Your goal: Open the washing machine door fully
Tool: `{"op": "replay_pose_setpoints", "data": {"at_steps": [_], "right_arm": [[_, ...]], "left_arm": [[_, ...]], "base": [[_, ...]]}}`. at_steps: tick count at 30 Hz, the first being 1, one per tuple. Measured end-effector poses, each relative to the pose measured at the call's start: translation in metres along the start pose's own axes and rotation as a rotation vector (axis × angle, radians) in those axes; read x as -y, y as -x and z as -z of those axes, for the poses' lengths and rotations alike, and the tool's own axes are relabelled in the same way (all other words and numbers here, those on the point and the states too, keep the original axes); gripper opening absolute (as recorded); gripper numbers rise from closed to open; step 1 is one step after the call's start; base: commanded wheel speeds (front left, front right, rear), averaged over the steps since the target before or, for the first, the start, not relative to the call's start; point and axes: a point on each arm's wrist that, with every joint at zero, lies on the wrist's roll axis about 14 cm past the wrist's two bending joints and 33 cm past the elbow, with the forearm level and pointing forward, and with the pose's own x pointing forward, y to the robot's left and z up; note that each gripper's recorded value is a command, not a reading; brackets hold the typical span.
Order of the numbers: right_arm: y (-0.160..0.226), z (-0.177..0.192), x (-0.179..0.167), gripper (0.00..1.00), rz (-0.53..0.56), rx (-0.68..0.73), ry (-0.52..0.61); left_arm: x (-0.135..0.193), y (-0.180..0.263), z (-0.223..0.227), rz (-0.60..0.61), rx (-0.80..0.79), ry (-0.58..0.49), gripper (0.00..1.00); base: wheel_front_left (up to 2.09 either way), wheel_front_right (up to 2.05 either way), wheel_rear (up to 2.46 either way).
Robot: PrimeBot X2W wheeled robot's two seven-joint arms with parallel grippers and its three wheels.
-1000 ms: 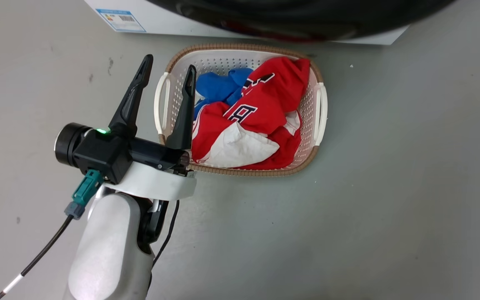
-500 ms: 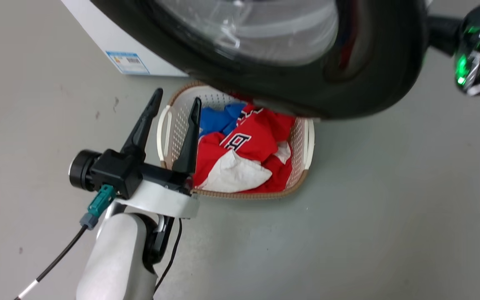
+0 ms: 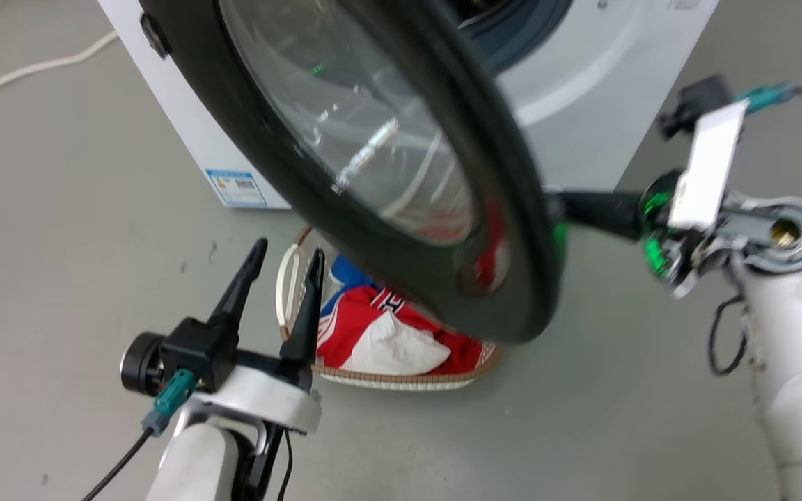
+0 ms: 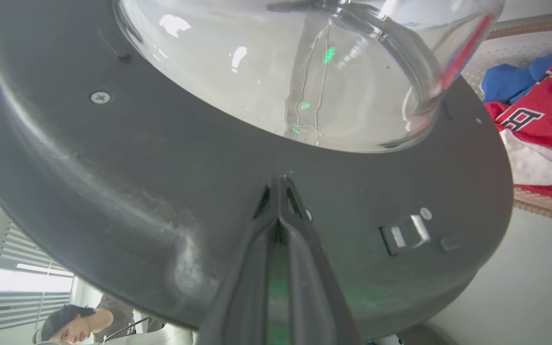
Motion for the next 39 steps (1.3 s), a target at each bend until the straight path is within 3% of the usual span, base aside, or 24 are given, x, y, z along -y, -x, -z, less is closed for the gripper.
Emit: {"op": "replay_pose_setpoints", "data": {"at_steps": [9, 18, 25, 26, 31, 37, 38, 39], "right_arm": [[-0.009, 0.053, -0.024, 0.00, -0.060, -0.055, 0.005], [-0.010, 0.064, -0.032, 0.00, -0.083, 0.006, 0.011], [0.029, 0.007, -0.042, 0.00, -0.078, 0.457, 0.088], [0.055, -0.007, -0.040, 0.00, -0.067, 0.632, 0.099], [0.116, -0.020, -0.015, 0.00, -0.032, 0.923, 0.035], [0.178, -0.007, 0.013, 0.00, 0.035, 1.150, -0.014], [0.186, -0.002, 0.017, 0.05, 0.047, 1.177, -0.019], [0.193, 0.002, 0.021, 0.28, 0.062, 1.198, -0.023]], "left_arm": [[0.001, 0.028, -0.013, -0.008, 0.011, -0.010, 1.00], [0.002, 0.040, -0.016, -0.016, 0.015, -0.008, 1.00], [0.004, 0.038, -0.017, -0.008, 0.019, -0.003, 1.00], [0.004, 0.037, -0.020, -0.010, 0.028, -0.004, 1.00], [0.003, 0.036, -0.024, -0.012, 0.041, -0.006, 1.00], [0.004, 0.035, -0.027, -0.009, 0.051, -0.011, 1.00], [0.004, 0.035, -0.028, -0.008, 0.052, -0.012, 1.00], [0.004, 0.035, -0.029, -0.009, 0.054, -0.014, 1.00]], "base": [[0.00, 0.00, 0.00], [0.00, 0.00, 0.00], [0.00, 0.00, 0.00], [0.00, 0.00, 0.00], [0.00, 0.00, 0.00], [0.00, 0.00, 0.00], [0.00, 0.00, 0.00], [0.00, 0.00, 0.00]]}}
